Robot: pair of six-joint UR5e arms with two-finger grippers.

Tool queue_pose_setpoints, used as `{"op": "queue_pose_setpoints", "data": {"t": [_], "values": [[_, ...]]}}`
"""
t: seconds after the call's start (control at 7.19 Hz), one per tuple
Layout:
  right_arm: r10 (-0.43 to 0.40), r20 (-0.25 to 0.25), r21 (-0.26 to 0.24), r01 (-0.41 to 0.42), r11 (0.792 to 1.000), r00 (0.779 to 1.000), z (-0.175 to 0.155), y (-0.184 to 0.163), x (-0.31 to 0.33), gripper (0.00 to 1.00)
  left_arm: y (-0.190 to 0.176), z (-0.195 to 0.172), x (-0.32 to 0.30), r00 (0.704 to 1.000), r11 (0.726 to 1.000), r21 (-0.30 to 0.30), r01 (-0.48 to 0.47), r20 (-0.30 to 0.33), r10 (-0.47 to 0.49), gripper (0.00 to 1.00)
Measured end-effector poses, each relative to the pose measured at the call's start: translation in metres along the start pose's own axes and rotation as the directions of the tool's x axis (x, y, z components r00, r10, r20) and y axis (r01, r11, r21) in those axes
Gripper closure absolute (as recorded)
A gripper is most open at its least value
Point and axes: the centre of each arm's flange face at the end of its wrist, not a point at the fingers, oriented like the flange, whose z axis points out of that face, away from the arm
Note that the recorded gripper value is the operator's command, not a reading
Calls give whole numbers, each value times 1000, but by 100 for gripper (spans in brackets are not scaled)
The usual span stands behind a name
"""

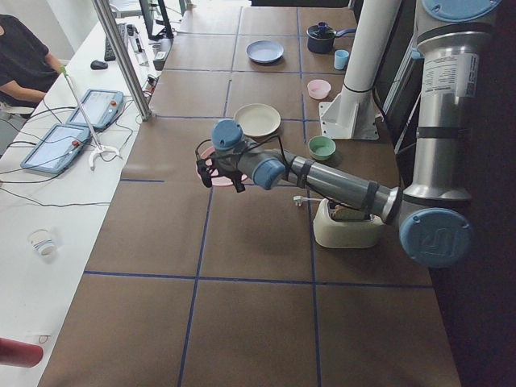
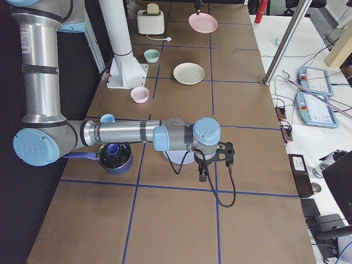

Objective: Stack three plates with pink and blue
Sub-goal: 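Lift the pink plate with the left gripper and carry it over the cream plate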

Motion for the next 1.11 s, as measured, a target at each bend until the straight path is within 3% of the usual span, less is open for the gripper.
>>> {"op": "queue_pose_setpoints", "data": {"t": [0.28,0.56,0.7,0.97,1.11], "values": [[18,28,-14,-17,1000,999,9,0,-12,0,80,50,113,999,999,-3,52,-7,-52,100],[22,47,-27,-21,999,999,14,-1,-22,0,161,103,184,997,997,-9,71,-23,-72,100],[22,55,-34,-21,999,998,16,-2,-27,0,190,126,202,997,998,-3,65,-29,-65,100],[20,72,-36,-17,999,997,21,-2,-39,0,214,163,224,996,998,-5,70,-52,-70,100],[17,76,-34,-15,999,997,23,-2,-43,0,216,179,234,995,997,-7,76,-57,-76,80]]}}
